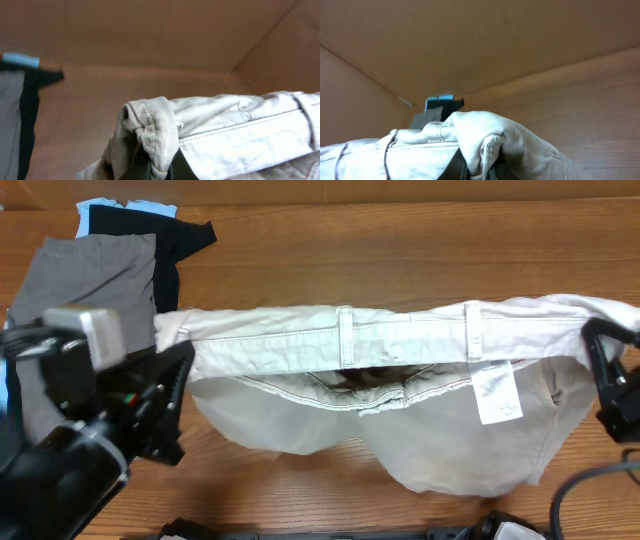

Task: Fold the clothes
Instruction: 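Lift the waistband with both grippers and pull it away to spread the shorts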

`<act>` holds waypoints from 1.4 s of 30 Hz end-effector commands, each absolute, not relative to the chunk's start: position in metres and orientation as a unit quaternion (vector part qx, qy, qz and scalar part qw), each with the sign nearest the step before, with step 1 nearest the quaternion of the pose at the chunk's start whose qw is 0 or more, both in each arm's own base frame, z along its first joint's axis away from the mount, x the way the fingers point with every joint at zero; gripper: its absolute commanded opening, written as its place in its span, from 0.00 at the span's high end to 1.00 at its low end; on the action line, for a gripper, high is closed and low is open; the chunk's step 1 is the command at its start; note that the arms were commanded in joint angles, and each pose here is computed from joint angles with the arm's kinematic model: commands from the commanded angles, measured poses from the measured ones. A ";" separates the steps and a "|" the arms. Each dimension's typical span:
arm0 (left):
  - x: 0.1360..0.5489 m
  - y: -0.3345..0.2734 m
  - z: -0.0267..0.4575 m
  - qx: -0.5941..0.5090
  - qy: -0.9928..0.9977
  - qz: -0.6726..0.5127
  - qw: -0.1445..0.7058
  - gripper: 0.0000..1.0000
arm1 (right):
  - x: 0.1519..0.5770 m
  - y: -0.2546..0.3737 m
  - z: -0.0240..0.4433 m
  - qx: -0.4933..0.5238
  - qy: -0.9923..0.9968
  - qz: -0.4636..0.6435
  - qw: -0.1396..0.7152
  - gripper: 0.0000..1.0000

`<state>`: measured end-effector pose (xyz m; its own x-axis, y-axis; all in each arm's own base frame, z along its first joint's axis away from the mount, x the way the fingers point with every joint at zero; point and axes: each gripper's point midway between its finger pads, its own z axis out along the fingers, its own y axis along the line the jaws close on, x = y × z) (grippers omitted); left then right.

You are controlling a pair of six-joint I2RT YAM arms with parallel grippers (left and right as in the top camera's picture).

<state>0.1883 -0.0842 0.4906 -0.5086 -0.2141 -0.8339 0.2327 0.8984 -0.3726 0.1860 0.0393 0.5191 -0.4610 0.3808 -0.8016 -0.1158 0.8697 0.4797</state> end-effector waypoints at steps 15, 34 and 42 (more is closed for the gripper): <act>0.357 -0.054 0.327 -0.132 0.944 0.076 0.293 0.96 | 0.362 -0.056 0.332 0.149 0.934 0.153 0.286 0.96; 0.628 -0.146 0.245 -0.102 0.835 -0.005 0.541 0.00 | 0.587 -0.042 0.221 0.062 0.894 0.166 0.411 0.00; 0.602 -0.153 0.235 -0.056 0.880 -0.014 0.472 0.00 | 0.575 -0.037 0.227 0.116 0.895 0.202 0.379 0.00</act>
<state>0.6132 -0.1449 0.2124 -0.5260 -0.1627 -0.8347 -0.1595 0.9830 -0.0912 0.5800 -0.0397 0.2029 -0.7021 0.3249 -0.6336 0.0429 0.9075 0.4178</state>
